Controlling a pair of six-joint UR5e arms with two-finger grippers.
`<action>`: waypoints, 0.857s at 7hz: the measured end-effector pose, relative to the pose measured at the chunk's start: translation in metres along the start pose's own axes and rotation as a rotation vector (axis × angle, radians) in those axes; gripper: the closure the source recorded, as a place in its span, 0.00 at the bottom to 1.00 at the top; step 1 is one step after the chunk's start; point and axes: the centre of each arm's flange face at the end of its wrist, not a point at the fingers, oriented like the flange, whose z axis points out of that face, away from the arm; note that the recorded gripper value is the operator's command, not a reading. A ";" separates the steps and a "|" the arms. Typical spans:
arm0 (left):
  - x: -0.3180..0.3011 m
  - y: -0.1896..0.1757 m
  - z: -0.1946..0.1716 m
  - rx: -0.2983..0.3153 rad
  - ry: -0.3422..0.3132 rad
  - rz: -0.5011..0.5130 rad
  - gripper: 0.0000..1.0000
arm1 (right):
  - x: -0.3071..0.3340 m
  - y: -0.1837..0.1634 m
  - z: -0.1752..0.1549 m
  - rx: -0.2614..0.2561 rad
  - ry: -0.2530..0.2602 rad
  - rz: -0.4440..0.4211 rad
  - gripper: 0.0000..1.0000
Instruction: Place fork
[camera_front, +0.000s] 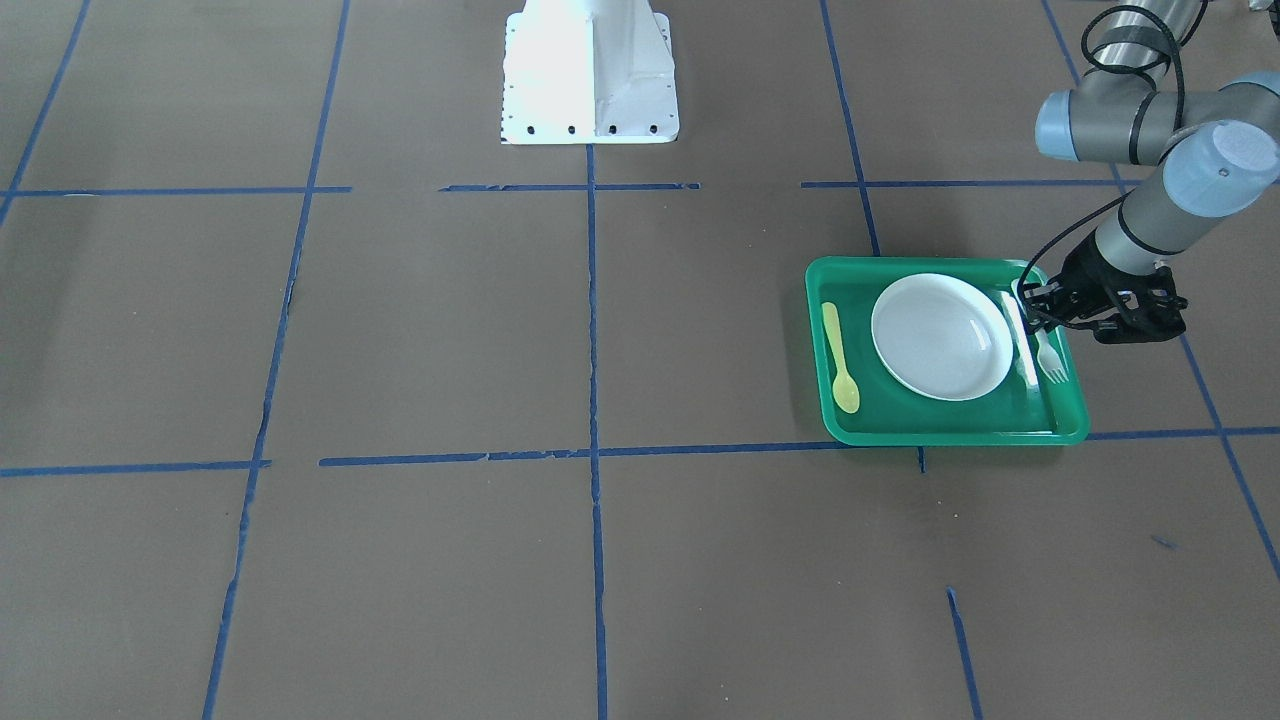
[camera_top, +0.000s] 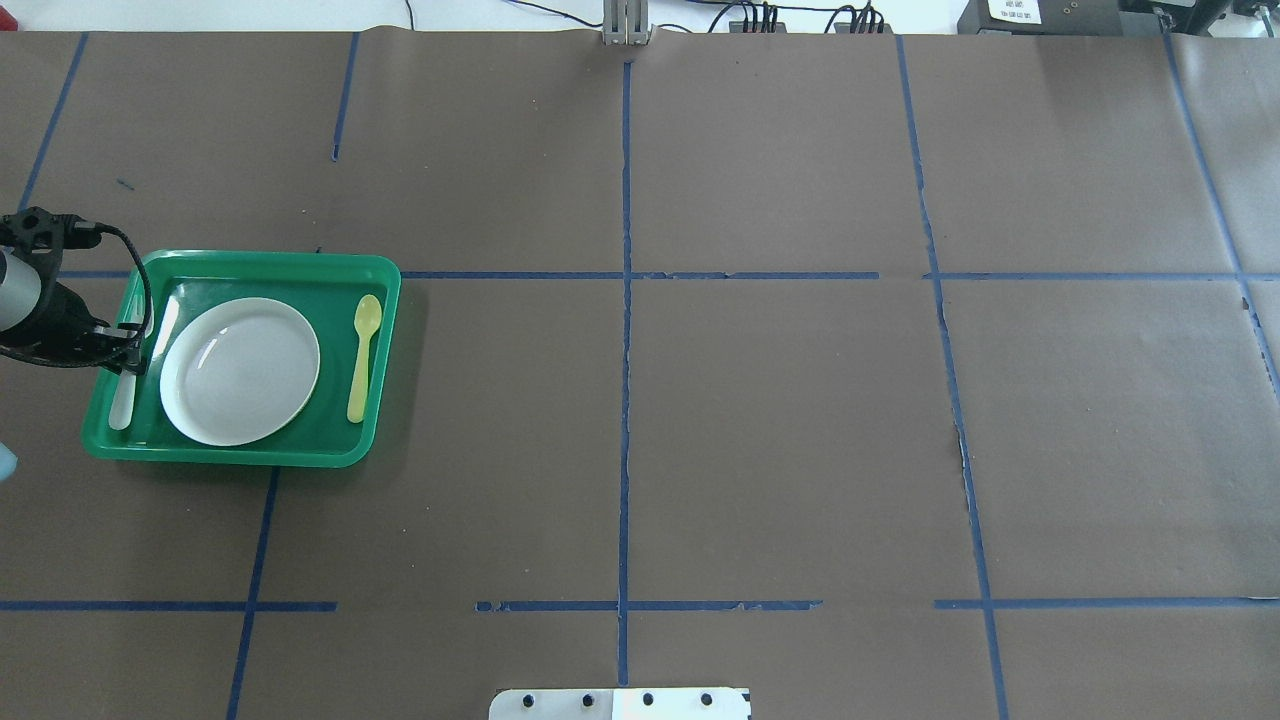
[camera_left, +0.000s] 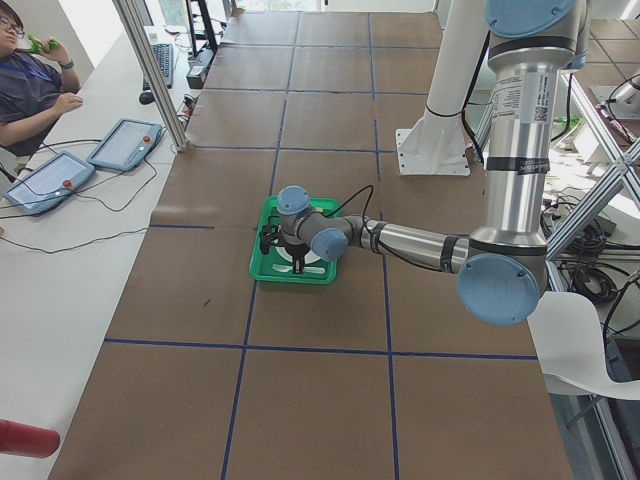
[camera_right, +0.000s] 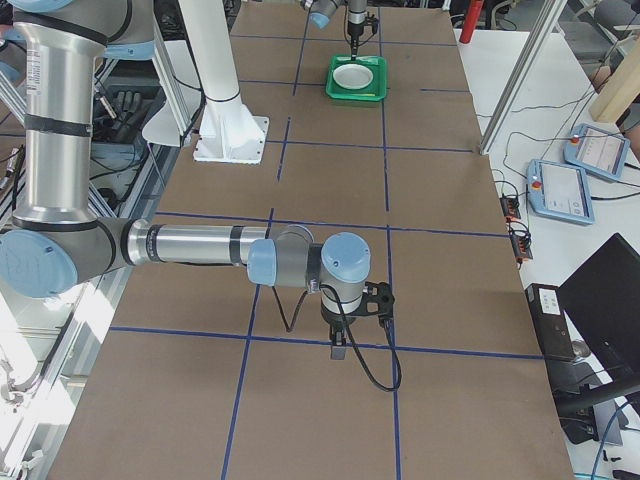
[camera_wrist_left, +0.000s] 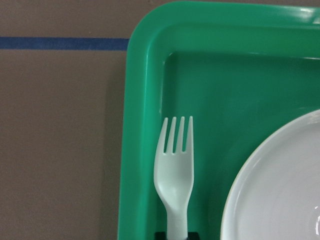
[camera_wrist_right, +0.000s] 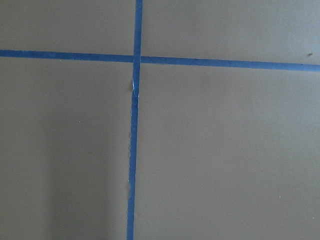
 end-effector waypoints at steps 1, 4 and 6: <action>0.004 -0.002 -0.007 0.022 0.020 0.013 0.00 | 0.000 0.000 0.000 0.000 0.000 0.000 0.00; 0.008 -0.012 -0.057 0.104 0.058 0.012 0.00 | 0.000 0.000 0.000 0.000 0.000 0.001 0.00; -0.025 -0.029 -0.090 0.162 0.051 -0.025 0.00 | 0.000 0.000 0.000 0.000 0.000 0.001 0.00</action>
